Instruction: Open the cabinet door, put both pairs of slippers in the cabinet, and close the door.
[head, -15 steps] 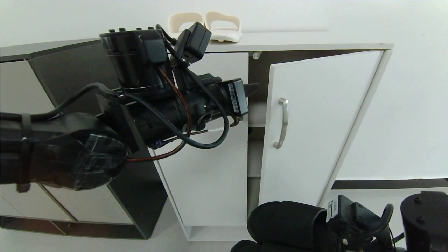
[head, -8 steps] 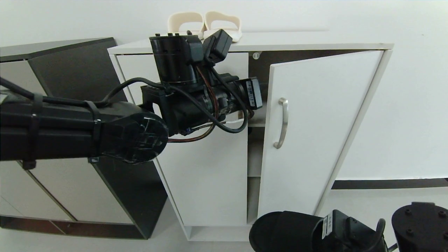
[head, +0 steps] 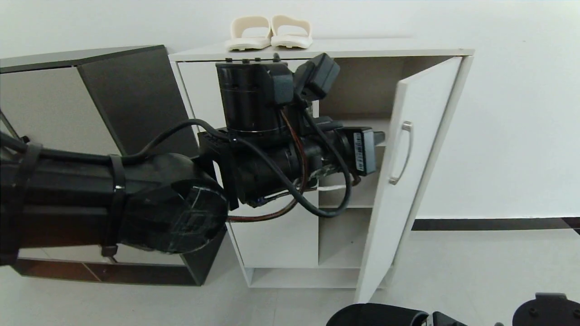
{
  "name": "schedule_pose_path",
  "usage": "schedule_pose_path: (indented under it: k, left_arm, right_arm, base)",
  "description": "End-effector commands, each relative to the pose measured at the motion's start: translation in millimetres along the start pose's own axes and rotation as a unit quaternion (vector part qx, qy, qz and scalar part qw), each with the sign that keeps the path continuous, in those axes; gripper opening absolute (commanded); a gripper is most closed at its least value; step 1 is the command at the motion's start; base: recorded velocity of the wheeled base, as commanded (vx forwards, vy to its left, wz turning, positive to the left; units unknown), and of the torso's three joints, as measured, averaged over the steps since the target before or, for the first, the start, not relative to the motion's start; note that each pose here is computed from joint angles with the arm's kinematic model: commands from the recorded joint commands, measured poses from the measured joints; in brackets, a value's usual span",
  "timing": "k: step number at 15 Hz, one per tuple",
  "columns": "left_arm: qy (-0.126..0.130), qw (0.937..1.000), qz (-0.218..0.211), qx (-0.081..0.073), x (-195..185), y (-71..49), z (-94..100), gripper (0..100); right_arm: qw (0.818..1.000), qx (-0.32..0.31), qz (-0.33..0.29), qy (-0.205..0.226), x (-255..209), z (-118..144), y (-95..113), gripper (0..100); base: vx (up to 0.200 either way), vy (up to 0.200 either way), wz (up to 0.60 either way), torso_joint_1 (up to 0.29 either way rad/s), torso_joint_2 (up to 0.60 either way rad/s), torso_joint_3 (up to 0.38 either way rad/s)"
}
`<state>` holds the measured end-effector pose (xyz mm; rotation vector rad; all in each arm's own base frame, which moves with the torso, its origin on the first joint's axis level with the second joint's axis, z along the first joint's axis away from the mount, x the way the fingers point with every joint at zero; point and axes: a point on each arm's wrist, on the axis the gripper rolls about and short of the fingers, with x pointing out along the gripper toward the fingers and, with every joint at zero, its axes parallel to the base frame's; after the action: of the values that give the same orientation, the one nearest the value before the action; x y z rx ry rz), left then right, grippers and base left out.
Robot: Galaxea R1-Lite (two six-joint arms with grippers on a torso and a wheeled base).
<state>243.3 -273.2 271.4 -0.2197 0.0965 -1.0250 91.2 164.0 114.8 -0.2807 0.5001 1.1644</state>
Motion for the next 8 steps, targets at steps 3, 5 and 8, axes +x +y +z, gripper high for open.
schedule_pose_path:
  k: [3, 5, 8]
  left_arm:
    - [-0.005, 0.9975, -0.067, 0.022, 9.0, -36.7, -7.9, 0]
    - [-0.017, 0.9990, -0.031, 0.026, -11.4, -15.0, 5.4, 0]
    - [-0.049, 0.9953, 0.061, 0.057, -92.6, 13.6, 40.9, 0]
  right_arm:
    - [1.000, 0.002, -0.003, -0.005, -0.4, 1.3, 0.1, 0]
    - [0.998, 0.024, -0.054, -0.015, 6.3, 12.5, -16.0, 0]
    - [0.971, 0.099, -0.213, -0.047, 19.3, 37.2, -46.3, 0]
  base:
    - [-0.200, 0.000, 0.00, 0.007, 0.00, 0.001]
    - [0.000, 0.000, 0.00, 0.000, 0.00, 0.000]
    - [0.000, 0.000, 0.00, 0.000, 0.00, 0.000]
